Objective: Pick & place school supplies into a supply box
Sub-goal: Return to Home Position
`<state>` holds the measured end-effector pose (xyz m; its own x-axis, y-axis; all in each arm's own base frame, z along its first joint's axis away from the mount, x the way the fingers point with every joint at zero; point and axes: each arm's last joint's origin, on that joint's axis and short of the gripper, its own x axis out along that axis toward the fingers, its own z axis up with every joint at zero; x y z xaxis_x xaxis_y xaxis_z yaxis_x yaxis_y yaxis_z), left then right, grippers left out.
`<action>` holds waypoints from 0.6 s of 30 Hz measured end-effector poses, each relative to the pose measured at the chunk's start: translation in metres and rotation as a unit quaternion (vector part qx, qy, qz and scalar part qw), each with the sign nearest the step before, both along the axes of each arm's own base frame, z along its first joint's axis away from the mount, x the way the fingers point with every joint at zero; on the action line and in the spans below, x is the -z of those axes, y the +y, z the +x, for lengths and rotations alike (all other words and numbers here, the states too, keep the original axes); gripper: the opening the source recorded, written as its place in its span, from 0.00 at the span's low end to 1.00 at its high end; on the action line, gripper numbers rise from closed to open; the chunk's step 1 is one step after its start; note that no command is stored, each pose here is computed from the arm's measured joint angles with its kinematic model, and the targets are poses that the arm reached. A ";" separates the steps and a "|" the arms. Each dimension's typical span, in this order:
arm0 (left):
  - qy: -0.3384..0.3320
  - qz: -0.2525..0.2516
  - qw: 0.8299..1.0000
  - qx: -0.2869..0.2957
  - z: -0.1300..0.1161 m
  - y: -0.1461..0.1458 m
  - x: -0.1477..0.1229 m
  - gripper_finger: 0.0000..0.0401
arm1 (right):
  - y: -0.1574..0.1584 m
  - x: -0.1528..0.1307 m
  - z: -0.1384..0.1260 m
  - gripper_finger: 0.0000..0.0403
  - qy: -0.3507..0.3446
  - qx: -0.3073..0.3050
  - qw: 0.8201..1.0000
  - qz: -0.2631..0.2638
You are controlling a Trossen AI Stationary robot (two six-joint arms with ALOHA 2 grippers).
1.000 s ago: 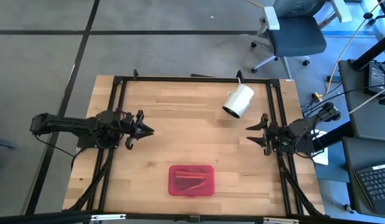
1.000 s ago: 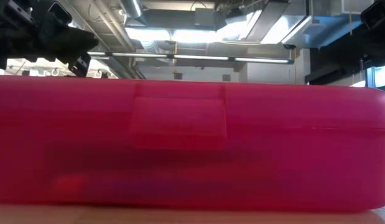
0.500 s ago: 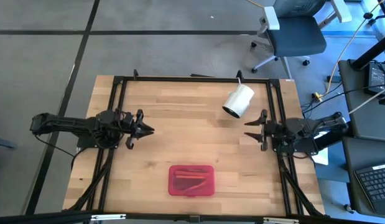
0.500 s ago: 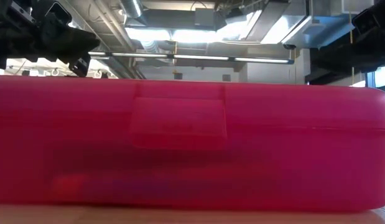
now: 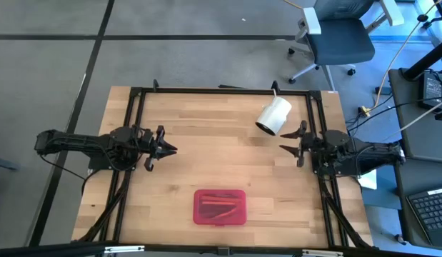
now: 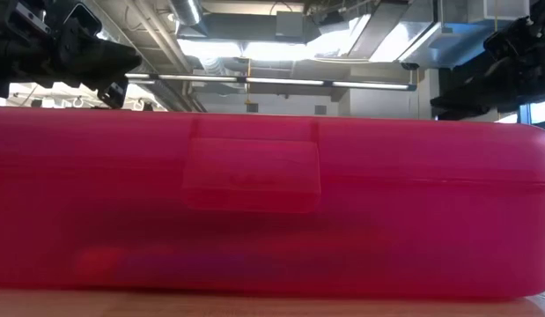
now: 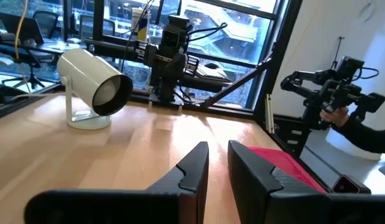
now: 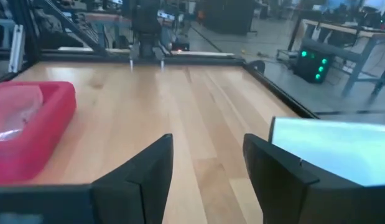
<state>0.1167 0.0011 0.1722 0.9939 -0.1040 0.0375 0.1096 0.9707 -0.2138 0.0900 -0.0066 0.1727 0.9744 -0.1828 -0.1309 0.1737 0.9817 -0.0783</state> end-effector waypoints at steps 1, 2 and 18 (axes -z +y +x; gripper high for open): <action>0.000 0.000 1.000 0.000 0.000 0.000 0.000 0.14 | 0.000 0.001 0.000 0.50 0.003 0.002 1.000 0.000; 0.000 -0.002 1.000 0.000 0.000 0.000 0.000 0.14 | -0.001 0.001 0.000 0.50 0.006 0.003 1.000 0.000; -0.010 -0.004 1.000 0.011 -0.007 -0.001 -0.002 0.14 | -0.001 0.002 0.000 0.50 0.017 0.001 1.000 -0.025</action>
